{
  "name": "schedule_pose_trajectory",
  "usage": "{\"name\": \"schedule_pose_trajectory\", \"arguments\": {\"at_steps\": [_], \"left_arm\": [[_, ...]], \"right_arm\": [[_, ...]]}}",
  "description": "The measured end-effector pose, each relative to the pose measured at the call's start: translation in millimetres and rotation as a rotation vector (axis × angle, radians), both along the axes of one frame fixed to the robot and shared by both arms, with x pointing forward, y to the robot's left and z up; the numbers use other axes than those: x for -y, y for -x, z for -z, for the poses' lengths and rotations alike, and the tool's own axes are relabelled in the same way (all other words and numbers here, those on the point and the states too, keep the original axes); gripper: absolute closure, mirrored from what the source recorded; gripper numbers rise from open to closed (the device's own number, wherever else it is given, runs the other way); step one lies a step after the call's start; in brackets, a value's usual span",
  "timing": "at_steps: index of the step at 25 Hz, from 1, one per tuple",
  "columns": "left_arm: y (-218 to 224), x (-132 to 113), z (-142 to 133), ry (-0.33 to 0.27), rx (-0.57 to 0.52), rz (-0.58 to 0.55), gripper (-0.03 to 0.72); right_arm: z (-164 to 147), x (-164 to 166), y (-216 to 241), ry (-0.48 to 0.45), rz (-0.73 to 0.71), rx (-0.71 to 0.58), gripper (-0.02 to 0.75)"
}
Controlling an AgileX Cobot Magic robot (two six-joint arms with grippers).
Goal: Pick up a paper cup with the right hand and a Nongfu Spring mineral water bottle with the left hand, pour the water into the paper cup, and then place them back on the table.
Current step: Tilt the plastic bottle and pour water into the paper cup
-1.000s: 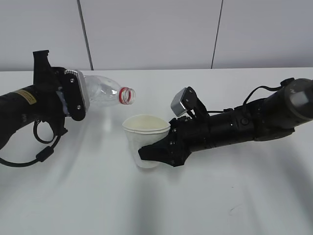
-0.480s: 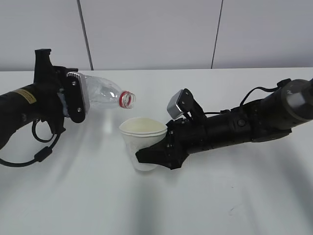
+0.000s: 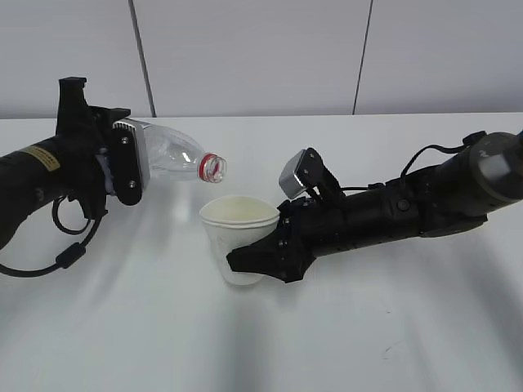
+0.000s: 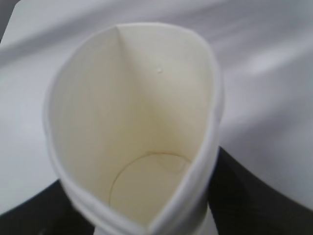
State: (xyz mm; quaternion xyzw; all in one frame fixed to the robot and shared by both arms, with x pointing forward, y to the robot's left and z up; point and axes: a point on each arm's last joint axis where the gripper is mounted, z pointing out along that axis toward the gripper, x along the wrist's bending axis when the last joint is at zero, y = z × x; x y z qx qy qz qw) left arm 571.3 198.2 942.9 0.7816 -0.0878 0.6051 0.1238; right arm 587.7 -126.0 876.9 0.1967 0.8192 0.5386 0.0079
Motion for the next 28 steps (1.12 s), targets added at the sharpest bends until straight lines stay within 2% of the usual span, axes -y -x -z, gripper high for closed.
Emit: {"name": "schedule_pose_trajectory", "arguments": {"at_steps": [4, 28], "left_arm": [[0.0, 0.0, -0.1, -0.021, 0.008, 0.006, 0.3], [-0.2, 0.2, -1.2, -0.039, 0.027, 0.012, 0.3]], "right_arm": [[0.0, 0.0, 0.0, 0.0, 0.0, 0.0, 0.266], [0.3, 0.2, -0.2, 0.003, 0.002, 0.0, 0.266]]}}
